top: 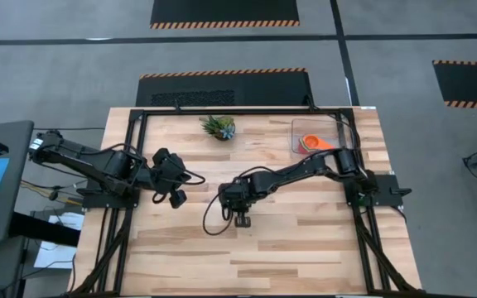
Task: Nest measuring cups in basket
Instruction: Stack the dark blue measuring cup into the orange measuring cup in the transparent bin
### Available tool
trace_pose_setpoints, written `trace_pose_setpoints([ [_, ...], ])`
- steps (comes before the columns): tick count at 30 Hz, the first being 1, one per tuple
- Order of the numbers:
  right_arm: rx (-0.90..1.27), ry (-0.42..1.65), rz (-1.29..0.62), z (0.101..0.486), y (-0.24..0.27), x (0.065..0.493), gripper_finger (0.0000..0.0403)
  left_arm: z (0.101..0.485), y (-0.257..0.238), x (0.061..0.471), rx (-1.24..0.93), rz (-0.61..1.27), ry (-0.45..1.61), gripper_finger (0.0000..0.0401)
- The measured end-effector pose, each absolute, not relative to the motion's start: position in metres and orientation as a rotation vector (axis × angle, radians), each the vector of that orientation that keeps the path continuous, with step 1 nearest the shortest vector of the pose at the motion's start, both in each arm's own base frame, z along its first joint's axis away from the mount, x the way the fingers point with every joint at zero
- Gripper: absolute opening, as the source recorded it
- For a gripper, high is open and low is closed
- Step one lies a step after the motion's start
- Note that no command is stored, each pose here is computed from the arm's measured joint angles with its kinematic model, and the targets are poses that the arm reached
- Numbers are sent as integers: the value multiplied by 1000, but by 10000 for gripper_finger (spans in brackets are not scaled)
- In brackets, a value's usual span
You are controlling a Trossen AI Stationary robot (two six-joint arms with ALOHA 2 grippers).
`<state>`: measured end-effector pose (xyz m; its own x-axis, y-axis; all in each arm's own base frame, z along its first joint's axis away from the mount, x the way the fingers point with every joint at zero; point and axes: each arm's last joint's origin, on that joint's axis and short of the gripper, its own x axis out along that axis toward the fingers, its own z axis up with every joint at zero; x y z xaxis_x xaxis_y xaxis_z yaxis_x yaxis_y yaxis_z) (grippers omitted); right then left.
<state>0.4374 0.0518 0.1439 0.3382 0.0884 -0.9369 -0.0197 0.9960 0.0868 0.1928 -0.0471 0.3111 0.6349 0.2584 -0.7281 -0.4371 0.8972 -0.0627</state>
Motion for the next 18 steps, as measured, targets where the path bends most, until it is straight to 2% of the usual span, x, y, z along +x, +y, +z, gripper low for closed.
trace_pose_setpoints([
  [4,114,1336,-22,167,41,440,10,311,-47,193,-243,402,789,0],
  [11,-39,1426,-273,260,19,431,6,311,-47,193,-243,402,789,0],
  [15,-23,1410,-513,305,-2,416,6,311,-47,193,-243,402,789,0],
  [18,70,1307,-551,339,-21,398,6,311,-47,193,-243,401,789,0],
])
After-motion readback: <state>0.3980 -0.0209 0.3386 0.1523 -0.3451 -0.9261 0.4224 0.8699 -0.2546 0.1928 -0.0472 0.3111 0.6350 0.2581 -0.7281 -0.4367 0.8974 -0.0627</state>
